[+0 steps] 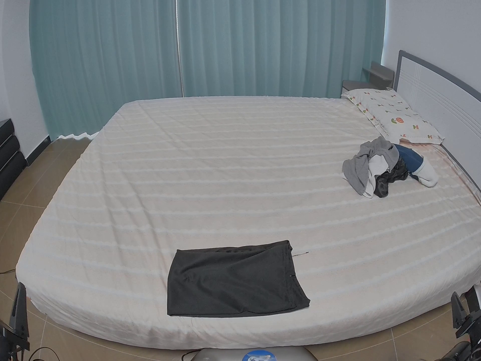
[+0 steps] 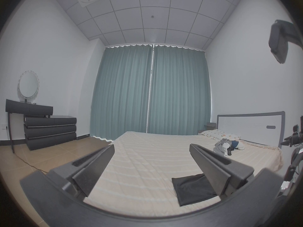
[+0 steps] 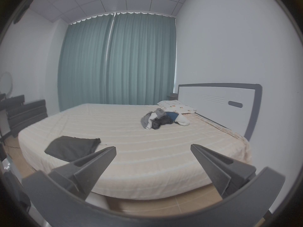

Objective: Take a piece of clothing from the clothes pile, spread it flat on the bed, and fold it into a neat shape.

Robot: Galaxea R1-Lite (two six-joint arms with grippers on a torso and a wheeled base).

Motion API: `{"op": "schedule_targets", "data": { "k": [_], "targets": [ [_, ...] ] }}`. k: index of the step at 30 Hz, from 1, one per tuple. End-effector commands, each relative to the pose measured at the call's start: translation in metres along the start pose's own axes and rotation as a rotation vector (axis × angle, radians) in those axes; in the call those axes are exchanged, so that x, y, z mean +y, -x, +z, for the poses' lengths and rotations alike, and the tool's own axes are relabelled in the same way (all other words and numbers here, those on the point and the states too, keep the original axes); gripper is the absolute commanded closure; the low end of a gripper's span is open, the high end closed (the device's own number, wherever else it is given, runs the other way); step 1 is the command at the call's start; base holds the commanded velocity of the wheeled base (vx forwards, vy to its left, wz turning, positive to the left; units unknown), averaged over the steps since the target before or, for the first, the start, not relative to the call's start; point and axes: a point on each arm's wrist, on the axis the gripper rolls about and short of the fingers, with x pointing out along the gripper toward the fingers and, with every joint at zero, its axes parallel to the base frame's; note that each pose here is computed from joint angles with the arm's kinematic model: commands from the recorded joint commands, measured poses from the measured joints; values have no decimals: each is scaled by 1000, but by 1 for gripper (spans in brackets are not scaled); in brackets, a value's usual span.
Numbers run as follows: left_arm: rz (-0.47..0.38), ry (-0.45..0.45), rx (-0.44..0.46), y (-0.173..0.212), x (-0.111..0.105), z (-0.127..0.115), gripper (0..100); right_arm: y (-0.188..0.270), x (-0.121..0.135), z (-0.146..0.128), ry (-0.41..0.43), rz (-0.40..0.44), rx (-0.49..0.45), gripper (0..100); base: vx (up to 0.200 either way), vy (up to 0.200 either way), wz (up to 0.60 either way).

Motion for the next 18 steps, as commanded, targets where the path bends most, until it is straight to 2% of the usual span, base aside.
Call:
{"op": "schedule_targets", "data": {
  "k": [1,2,5,7,10,11,13,18],
  "targets": [
    [2,-15,19,3,1,-21,0,14,-2,10,10,-54,-40,0,0,0,0],
    [4,-18,47,2,2,-29,0,18,-1,1,15,-7,-48,0,0,0,0],
    [10,-15,91,2,2,-34,0,15,2,-6,-5,58,-59,0,0,0,0],
    [9,-17,101,2,2,-36,0,15,2,-6,-18,59,-70,0,0,0,0],
    [6,-23,138,2,2,-39,0,11,4,-8,-91,111,-119,0,0,0,0],
    [-12,-23,155,3,2,-41,0,9,6,-12,-82,160,-111,0,0,0,0],
    [-42,-27,196,3,2,-45,0,9,7,-13,-60,205,-116,0,0,0,0],
    [-66,-51,200,4,1,-45,0,9,7,-13,-46,204,-116,0,0,0,0]
  ]
}}
